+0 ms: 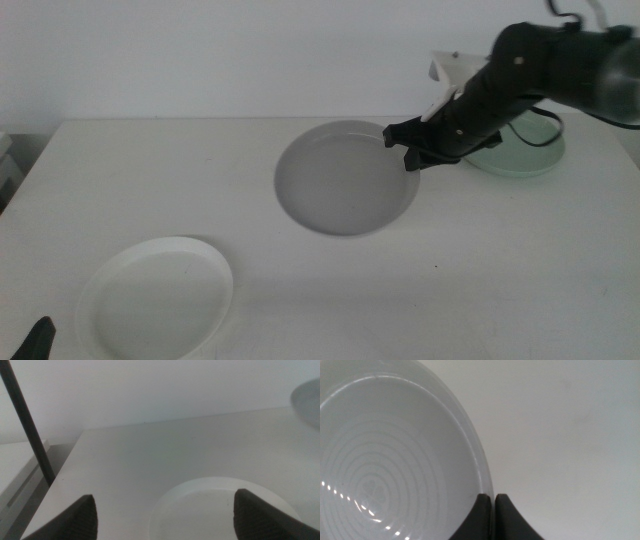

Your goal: Stack the three bowls on top of each other.

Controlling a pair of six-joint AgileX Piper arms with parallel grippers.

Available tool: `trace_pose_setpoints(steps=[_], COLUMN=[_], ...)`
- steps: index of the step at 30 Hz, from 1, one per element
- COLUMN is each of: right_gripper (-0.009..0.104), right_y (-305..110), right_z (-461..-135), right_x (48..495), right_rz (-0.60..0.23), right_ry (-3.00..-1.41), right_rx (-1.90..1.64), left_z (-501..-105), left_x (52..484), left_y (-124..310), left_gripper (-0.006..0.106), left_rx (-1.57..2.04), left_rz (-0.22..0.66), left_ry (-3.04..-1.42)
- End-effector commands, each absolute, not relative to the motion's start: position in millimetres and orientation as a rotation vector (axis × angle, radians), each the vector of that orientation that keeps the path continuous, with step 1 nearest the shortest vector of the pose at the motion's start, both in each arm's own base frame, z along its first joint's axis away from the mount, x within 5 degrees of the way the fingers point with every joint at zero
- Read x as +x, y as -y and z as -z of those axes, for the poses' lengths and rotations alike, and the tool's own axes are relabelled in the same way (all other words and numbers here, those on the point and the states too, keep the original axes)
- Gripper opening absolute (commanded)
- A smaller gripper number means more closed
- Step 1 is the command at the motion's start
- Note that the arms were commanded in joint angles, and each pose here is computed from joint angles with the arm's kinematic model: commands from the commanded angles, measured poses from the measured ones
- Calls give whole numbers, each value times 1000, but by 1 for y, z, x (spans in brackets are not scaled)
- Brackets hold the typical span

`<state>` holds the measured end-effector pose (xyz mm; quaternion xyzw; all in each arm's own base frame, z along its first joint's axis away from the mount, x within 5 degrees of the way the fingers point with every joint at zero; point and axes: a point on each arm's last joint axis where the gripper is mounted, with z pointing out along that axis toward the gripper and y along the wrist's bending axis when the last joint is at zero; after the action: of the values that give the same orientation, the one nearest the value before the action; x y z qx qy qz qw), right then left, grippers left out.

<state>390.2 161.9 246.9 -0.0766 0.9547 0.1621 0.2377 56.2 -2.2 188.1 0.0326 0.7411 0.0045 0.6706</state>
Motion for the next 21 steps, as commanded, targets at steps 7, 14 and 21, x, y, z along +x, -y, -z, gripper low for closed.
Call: trace_pose_setpoints(steps=[7,14,21], right_gripper=[-1,-1,-1], right_y=[-168,-176,-171], right_z=[-286,-238,-202], right_x=[305,277,272], right_rz=[-517,-522,-498], right_ry=[-2461,-2516,-2576], right_rx=[-283,-259,-197], left_z=[-197,-197,-197], left_x=[55,55,55], left_y=[2,2,2], left_gripper=[104,104,104], left_rx=[69,69,69], left_rz=[-1,-1,-1], left_ry=[-1575,-1575,-1575])
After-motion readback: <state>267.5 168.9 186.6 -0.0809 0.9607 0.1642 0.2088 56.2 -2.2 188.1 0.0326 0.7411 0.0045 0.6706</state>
